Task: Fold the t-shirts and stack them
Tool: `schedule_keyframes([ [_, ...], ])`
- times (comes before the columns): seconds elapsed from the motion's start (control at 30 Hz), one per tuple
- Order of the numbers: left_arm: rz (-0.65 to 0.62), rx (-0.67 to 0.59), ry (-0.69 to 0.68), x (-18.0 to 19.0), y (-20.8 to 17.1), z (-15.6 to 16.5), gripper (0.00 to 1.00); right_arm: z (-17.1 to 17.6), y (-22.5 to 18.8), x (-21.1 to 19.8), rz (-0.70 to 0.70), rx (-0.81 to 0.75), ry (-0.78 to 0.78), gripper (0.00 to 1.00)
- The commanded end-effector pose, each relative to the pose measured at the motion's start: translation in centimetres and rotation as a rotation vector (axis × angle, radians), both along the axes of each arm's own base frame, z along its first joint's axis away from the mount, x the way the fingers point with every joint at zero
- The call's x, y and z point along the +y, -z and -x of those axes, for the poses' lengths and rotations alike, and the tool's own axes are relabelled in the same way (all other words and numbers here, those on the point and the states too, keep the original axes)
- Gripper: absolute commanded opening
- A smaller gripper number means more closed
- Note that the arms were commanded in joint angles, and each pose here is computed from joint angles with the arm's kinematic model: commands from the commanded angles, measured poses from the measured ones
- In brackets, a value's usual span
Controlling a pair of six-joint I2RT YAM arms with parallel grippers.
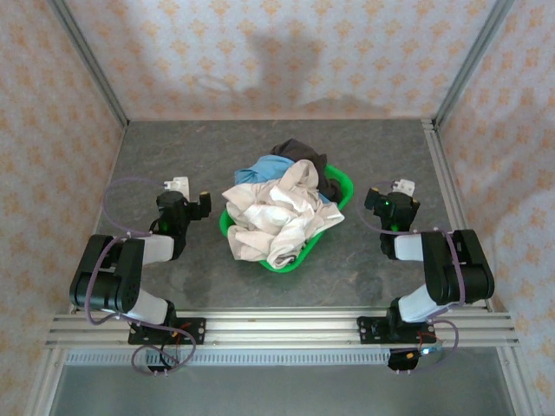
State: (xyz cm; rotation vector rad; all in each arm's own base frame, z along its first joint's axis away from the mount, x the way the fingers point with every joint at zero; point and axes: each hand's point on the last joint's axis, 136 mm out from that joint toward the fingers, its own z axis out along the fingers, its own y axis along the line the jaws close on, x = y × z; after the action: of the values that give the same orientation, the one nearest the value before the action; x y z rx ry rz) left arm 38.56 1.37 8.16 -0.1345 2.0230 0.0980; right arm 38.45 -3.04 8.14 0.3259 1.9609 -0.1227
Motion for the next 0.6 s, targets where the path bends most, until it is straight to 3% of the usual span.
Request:
schedule_keyframes([
  [0.0, -0.025, -0.041, -0.036, 1.0, -1.1, -0.9, 1.0, -0.7, -0.9, -0.4, 0.016, -0.031, 0.012, 0.99],
  [0.13, -0.091, -0.008, -0.154, 2.1, -3.5, -0.4, 1.0, -0.7, -1.6, -0.7, 0.021, -0.048, 0.032, 0.99],
  [0.2, -0.072, 0.013, -0.137, 1.3, -7.2, -0.3, 1.0, -0.6, -3.7, -0.9, 0.04, -0.023, 0.06, 0.99],
  [0.27, 0.036, 0.007, -0.023, -1.2, -10.3, 0.1, 1.0, -0.4, -6.3, -1.2, 0.016, 0.01, 0.096, 0.99],
  [0.33, 0.227, -0.009, -0.036, -2.3, -13.2, 0.7, 1.0, -0.4, -8.8, -0.8, -0.074, -0.036, 0.107, 0.99],
  [0.4, 0.403, 0.052, -0.247, -0.8, -14.4, 2.4, 1.0, 0.9, -9.8, -1.9, -0.252, -0.078, 0.263, 0.99],
  [0.43, 0.424, 0.107, -0.317, -0.3, -14.0, 3.5, 1.0, 2.1, -9.1, -2.8, -0.313, -0.062, 0.361, 0.99],
  [0.47, 0.447, 0.128, -0.307, -0.7, -14.1, 3.8, 1.0, 2.9, -9.3, -3.0, -0.363, -0.068, 0.403, 0.99],
  [0.5, 0.471, 0.134, -0.187, -2.9, -14.4, 3.6, 1.0, 2.7, -9.3, -1.8, -0.381, -0.045, 0.318, 0.99],
  [0.57, 0.384, 0.12, -0.024, -6.8, -15.4, 4.3, 1.0, 2.0, -9.7, 1.2, -0.405, -0.01, 0.125, 0.99],
])
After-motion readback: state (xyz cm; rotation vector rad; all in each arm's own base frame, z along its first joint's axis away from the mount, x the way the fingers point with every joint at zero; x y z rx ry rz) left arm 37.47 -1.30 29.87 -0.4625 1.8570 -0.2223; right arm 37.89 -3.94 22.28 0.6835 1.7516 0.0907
